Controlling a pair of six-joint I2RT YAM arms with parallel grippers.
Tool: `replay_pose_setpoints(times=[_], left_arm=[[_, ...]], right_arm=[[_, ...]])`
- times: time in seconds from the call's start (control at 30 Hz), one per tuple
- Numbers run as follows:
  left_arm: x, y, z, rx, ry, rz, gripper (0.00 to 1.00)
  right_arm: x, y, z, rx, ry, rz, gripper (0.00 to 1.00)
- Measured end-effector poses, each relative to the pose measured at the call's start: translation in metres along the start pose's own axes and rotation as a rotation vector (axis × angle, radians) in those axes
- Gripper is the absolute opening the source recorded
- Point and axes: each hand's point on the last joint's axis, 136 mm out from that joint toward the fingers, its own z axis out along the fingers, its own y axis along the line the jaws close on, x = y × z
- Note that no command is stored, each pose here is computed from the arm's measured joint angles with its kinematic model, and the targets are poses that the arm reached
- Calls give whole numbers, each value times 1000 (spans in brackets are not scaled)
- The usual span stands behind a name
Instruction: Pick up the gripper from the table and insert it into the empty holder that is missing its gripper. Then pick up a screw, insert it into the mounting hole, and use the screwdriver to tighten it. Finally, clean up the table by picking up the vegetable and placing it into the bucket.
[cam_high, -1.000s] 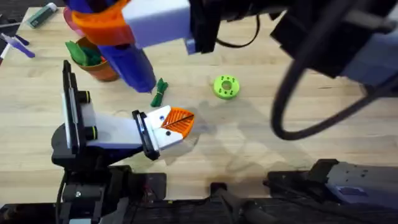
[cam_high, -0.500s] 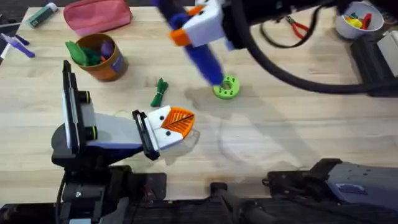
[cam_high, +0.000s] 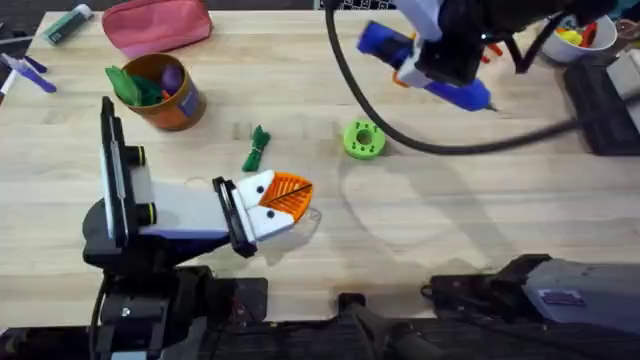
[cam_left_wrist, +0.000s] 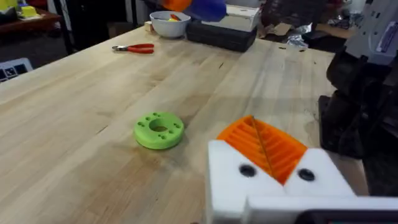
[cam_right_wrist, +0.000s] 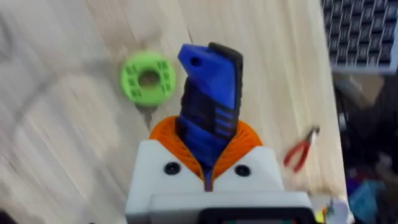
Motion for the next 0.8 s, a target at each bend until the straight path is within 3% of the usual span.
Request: replay_pose_setpoints(times=[0.4, 0.63, 0.8], left_arm=[[0, 0, 0, 0, 0, 0, 6], [0, 0, 0, 0, 0, 0, 6], [0, 0, 0, 0, 0, 0, 6]], right_arm=[[67, 1, 71, -135, 350, -24, 24], [77, -5, 111, -133, 378, -6, 24], [101, 2, 132, -147, 394, 6, 24]])
